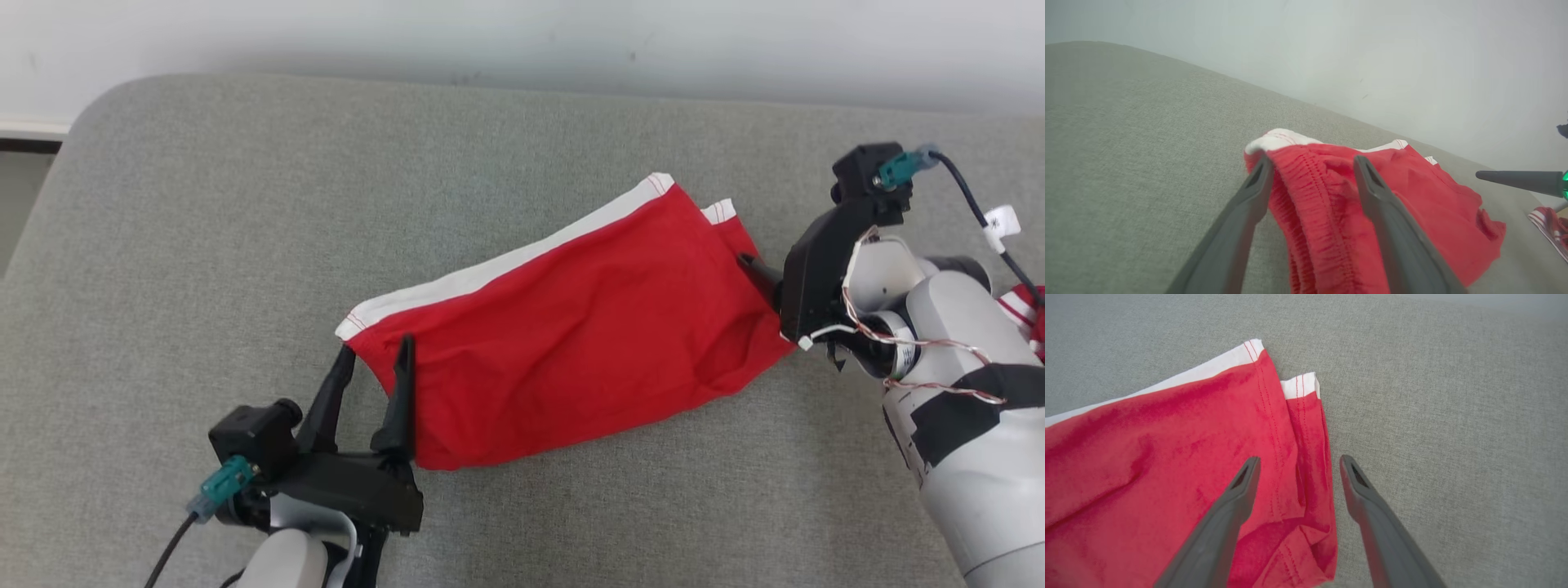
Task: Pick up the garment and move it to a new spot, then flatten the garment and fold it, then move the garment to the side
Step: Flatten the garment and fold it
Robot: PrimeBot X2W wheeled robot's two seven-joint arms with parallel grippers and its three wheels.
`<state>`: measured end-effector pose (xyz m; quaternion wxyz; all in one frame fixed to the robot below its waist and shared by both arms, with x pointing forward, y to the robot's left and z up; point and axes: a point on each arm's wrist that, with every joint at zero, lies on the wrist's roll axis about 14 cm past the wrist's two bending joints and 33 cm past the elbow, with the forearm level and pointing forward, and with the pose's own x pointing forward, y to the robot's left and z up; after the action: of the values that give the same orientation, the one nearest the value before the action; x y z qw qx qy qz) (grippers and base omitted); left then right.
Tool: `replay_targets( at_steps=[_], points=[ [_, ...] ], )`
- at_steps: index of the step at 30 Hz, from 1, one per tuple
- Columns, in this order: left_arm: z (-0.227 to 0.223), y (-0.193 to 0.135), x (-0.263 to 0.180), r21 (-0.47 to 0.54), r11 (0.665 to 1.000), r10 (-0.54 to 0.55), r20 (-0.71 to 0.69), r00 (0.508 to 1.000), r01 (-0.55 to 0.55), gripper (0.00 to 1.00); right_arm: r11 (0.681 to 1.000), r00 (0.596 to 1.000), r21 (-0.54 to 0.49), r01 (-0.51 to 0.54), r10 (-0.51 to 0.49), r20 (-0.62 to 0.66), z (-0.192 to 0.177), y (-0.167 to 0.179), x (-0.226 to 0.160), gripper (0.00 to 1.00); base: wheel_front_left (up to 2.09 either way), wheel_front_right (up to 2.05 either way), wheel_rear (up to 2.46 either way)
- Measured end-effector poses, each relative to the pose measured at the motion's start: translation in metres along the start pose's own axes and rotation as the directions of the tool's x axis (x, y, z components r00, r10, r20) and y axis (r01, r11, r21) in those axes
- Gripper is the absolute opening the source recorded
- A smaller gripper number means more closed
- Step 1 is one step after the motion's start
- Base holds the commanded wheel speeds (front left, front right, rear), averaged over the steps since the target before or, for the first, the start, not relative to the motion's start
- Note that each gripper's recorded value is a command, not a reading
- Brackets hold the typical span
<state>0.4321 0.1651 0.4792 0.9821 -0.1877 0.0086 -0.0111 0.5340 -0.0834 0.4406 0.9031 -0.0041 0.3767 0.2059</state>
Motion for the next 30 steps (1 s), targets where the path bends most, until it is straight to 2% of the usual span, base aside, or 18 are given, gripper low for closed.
replay_targets(
  at_steps=[6, 10, 18, 30],
  points=[
    [0.002, -0.004, -0.007, 0.004, 1.0, -0.009, 0.001, 1.0, 0.009, 1.0, 1.0, 1.0, 0.013, 0.005, -0.005, 0.011, -0.004, 0.002, -0.011, 1.0, 0.0, 0.0, 0.0],
    [0.003, -0.005, -0.009, 0.042, 0.999, -0.012, 0.002, 1.0, 0.012, 1.0, 1.0, 1.0, 0.013, 0.007, -0.007, 0.014, -0.005, 0.005, -0.015, 1.0, 0.0, 0.0, 0.0],
    [0.003, 0.01, -0.025, 0.094, 0.995, 0.035, 0.006, 0.999, -0.035, 1.0, 1.0, 1.0, 0.013, 0.02, -0.02, 0.02, -0.002, 0.004, -0.019, 1.0, 0.0, 0.0, 0.0],
    [0.053, 0.037, -0.055, 0.277, 0.948, 0.111, 0.166, 0.98, -0.154, 1.0, 0.998, 0.999, 0.039, 0.049, -0.048, -0.006, -0.008, -0.005, 0.0, 1.0, 0.0, 0.0, 0.0]
  ],
)
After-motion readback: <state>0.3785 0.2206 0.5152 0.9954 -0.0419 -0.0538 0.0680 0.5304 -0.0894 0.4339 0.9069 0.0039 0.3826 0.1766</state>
